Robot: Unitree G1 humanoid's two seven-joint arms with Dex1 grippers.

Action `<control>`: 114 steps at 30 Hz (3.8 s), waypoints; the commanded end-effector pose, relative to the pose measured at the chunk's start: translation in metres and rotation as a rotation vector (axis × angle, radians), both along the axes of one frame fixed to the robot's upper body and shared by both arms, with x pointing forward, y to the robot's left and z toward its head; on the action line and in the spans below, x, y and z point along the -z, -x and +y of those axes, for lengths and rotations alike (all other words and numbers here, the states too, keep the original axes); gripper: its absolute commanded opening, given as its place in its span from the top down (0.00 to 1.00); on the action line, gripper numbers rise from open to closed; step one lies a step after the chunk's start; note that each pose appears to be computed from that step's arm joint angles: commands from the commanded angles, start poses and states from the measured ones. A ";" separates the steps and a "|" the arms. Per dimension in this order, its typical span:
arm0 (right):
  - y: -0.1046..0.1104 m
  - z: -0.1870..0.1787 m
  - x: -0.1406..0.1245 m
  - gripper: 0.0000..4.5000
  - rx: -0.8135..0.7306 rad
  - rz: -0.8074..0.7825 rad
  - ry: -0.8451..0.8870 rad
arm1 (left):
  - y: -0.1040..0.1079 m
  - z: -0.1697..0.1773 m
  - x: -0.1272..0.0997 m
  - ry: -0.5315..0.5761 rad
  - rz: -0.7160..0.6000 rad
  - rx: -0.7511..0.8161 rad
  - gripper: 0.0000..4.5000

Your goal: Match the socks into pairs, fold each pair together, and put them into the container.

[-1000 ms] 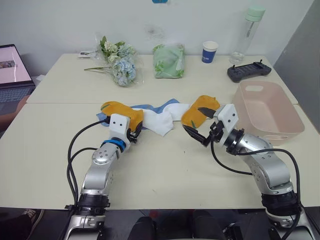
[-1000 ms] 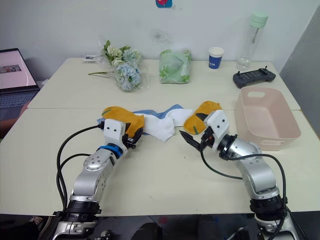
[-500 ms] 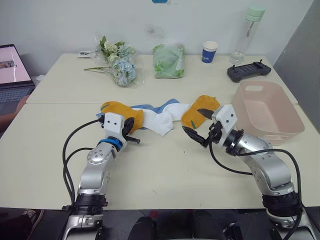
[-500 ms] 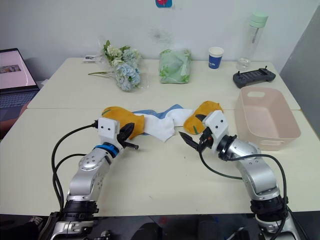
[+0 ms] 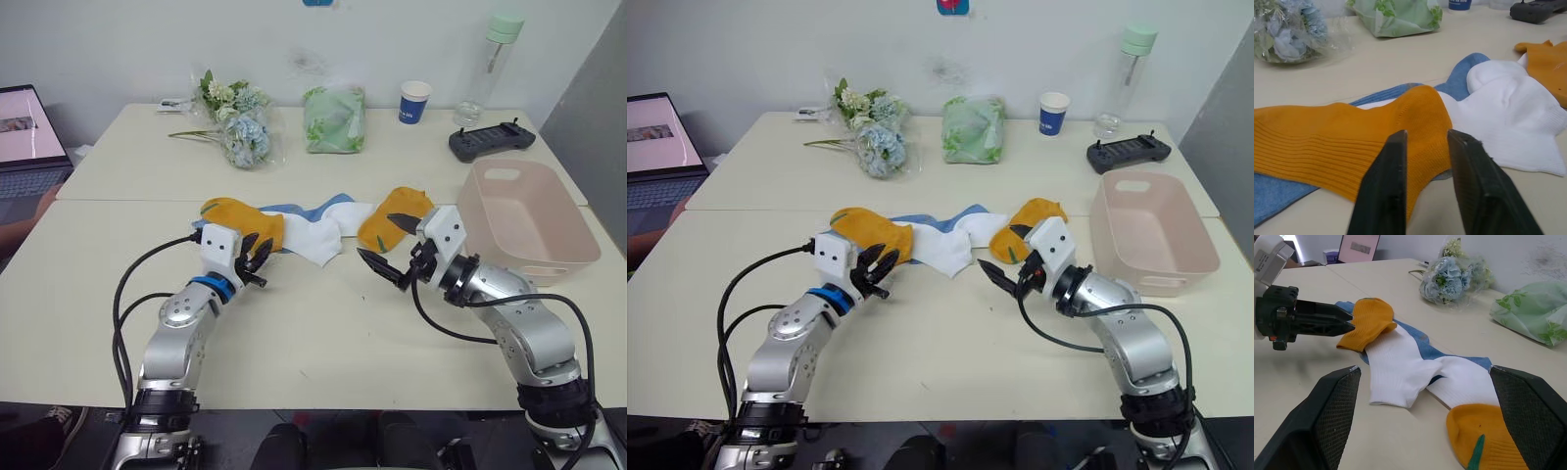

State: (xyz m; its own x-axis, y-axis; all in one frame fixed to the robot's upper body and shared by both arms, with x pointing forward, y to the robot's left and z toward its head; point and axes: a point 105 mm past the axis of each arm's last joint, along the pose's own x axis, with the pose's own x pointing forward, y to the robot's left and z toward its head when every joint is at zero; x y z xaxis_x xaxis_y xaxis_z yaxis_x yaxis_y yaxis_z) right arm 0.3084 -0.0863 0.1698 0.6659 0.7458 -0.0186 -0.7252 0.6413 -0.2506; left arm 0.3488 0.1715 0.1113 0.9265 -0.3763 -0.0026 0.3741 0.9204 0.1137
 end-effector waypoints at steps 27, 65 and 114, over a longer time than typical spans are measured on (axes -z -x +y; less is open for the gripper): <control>0.013 0.007 -0.009 0.00 -0.066 -0.042 0.005 | -0.012 0.025 -0.012 -0.059 -0.081 -0.173 1.00; 0.021 0.010 -0.010 0.00 -0.075 -0.046 0.006 | 0.019 0.002 0.006 -0.020 -0.042 -0.070 0.27; 0.021 0.007 -0.006 0.00 -0.058 -0.035 0.018 | -0.016 0.020 -0.002 -0.020 -0.111 -0.168 0.95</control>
State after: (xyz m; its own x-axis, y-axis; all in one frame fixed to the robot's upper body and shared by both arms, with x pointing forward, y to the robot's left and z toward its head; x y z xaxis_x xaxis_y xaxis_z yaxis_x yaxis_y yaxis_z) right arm 0.2930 -0.0817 0.1627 0.6316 0.7735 -0.0521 -0.7582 0.6023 -0.2495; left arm 0.3663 0.1892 0.0963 0.9775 -0.2075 0.0384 0.1972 0.9630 0.1839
